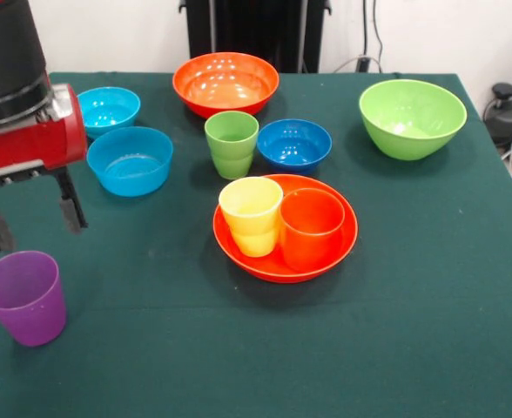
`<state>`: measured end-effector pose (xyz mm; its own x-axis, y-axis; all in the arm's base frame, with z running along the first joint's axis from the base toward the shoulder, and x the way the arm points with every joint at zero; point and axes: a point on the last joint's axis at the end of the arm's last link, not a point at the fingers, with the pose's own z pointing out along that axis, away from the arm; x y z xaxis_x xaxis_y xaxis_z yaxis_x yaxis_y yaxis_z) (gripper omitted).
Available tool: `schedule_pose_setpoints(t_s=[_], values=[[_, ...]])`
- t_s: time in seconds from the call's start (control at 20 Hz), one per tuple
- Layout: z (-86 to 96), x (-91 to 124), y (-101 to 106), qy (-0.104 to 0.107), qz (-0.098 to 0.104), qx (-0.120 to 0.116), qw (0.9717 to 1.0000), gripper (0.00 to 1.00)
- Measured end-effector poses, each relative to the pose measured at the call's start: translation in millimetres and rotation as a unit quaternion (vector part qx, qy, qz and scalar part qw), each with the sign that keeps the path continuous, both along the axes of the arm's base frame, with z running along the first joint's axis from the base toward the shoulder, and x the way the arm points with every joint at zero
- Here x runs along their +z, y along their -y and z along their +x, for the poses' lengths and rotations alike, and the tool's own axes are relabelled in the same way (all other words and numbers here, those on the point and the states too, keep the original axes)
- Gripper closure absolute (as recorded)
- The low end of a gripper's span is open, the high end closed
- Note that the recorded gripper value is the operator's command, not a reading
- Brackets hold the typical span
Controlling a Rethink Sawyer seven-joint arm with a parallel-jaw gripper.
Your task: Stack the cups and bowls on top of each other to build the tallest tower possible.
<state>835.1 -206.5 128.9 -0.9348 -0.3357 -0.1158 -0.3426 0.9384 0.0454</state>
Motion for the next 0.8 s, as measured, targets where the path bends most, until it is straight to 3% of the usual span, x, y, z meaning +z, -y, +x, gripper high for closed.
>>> schedule_pose_setpoints(t_s=[0.8], values=[[-16.6,-51.2,-8.0,-0.015,0.019,0.002,0.9997,0.0]])
